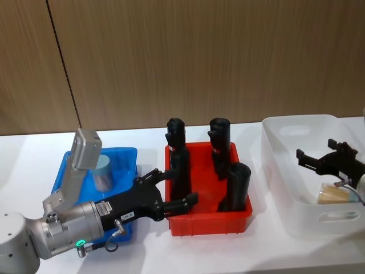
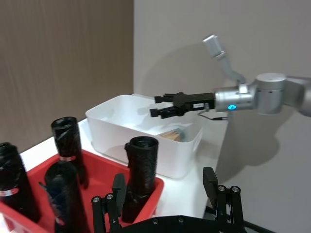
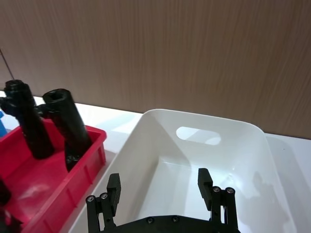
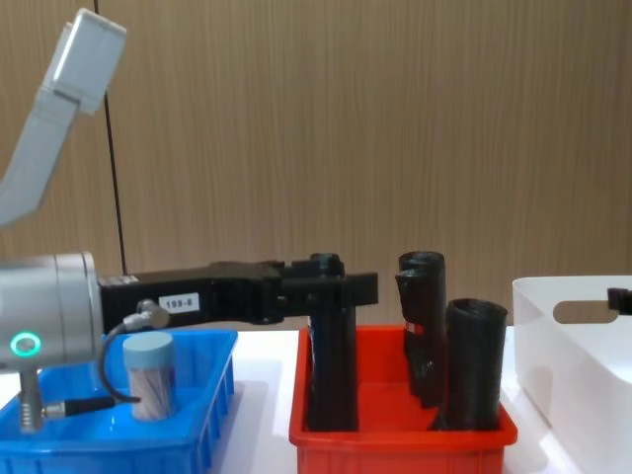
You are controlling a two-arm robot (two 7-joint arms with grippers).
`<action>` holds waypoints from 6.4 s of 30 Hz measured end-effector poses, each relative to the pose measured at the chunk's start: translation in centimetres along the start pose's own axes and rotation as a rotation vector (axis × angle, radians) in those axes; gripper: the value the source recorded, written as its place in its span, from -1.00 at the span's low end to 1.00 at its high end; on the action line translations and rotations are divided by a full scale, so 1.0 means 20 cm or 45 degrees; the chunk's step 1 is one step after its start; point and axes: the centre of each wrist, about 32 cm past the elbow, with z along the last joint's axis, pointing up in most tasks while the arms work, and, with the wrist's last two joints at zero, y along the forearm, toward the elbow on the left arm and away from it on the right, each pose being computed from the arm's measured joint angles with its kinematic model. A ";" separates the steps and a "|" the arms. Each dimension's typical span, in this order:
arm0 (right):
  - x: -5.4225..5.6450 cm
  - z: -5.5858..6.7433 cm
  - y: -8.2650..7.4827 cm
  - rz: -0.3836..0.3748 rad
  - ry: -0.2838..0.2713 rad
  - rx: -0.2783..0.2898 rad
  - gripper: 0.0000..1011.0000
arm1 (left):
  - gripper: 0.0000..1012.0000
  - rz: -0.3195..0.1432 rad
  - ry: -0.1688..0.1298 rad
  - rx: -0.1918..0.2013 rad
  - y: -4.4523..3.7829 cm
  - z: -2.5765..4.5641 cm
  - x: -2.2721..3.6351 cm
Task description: Pick the cotton swabs from the blue box and place them into the white box.
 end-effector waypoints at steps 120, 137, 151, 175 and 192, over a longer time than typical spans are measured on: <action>-0.53 -0.07 -0.15 0.313 0.049 0.046 0.98 | 0.98 0.818 -0.410 -0.065 -0.174 -0.047 -0.399; -0.53 -0.07 0.01 0.364 0.055 0.000 0.97 | 0.98 0.818 -0.410 -0.065 -0.174 -0.047 -0.399; -0.53 -0.07 0.08 0.373 0.057 -0.018 0.16 | 0.98 0.818 -0.410 -0.065 -0.174 -0.047 -0.399; -0.55 0.12 0.05 0.361 0.027 0.121 -0.31 | 0.98 0.818 -0.410 -0.065 -0.174 -0.047 -0.399; -0.44 0.34 -0.02 0.174 -0.030 0.266 -0.33 | 0.98 0.818 -0.410 -0.065 -0.174 -0.047 -0.399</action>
